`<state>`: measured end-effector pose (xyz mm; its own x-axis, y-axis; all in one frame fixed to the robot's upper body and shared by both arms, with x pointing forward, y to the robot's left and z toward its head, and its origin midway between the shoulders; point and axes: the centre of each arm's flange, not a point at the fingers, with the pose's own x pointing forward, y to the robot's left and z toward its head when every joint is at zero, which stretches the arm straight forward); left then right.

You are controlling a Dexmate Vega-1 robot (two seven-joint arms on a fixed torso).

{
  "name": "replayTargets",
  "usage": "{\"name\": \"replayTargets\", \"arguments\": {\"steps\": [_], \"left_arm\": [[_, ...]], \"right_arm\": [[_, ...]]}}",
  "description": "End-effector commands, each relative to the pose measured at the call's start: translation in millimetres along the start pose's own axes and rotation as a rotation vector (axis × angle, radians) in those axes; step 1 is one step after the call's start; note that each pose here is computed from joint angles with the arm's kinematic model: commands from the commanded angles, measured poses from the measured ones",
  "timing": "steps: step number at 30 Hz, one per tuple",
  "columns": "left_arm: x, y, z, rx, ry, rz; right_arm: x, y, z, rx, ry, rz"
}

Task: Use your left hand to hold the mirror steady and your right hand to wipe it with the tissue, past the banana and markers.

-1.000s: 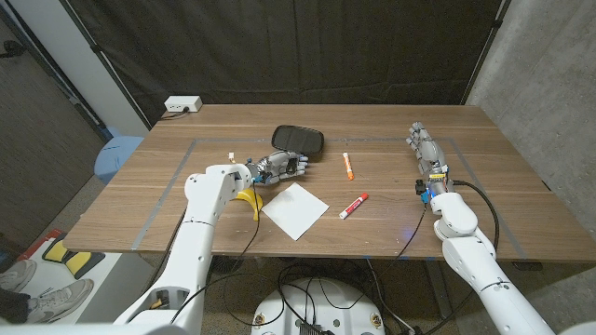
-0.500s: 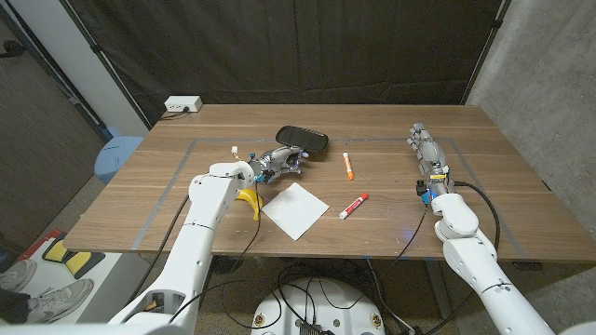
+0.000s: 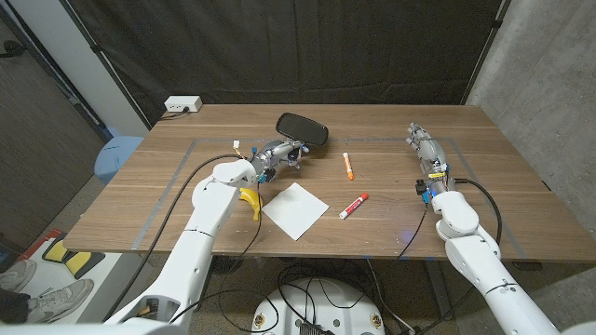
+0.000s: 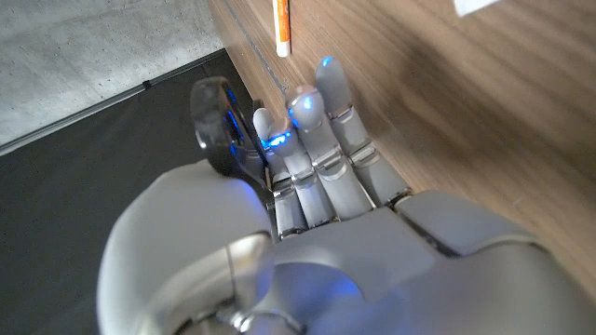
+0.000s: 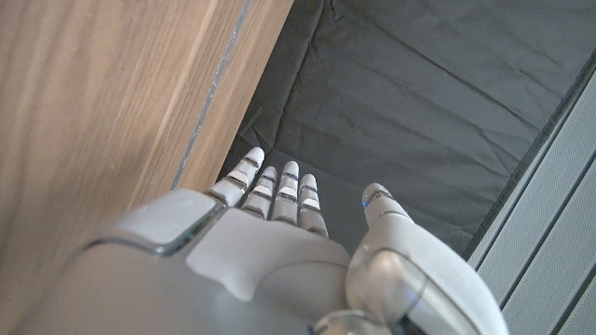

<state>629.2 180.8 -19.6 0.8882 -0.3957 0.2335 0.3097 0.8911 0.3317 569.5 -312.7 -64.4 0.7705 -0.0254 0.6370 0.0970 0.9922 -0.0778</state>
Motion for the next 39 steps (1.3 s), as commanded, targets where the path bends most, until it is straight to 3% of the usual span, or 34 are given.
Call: {"name": "replayTargets", "arguments": {"steps": [1,11,24,39], "left_arm": [[-0.2,5.0,4.6,0.066,-0.147,-0.001],[-1.5,14.4,-2.3,0.029,-0.228,-0.043],[-11.5,26.5,-7.4,0.004,-0.258,-0.032],[-18.5,34.1,-1.0,0.011,-0.294,-0.033]], "right_arm": [[-7.0,15.5,24.2,-0.235,-0.007,0.05],[-17.2,36.9,38.9,-0.406,-0.031,0.124],[-38.7,68.7,61.1,-0.644,-0.081,0.209],[-67.0,98.9,72.5,-0.826,-0.113,0.349]]}}
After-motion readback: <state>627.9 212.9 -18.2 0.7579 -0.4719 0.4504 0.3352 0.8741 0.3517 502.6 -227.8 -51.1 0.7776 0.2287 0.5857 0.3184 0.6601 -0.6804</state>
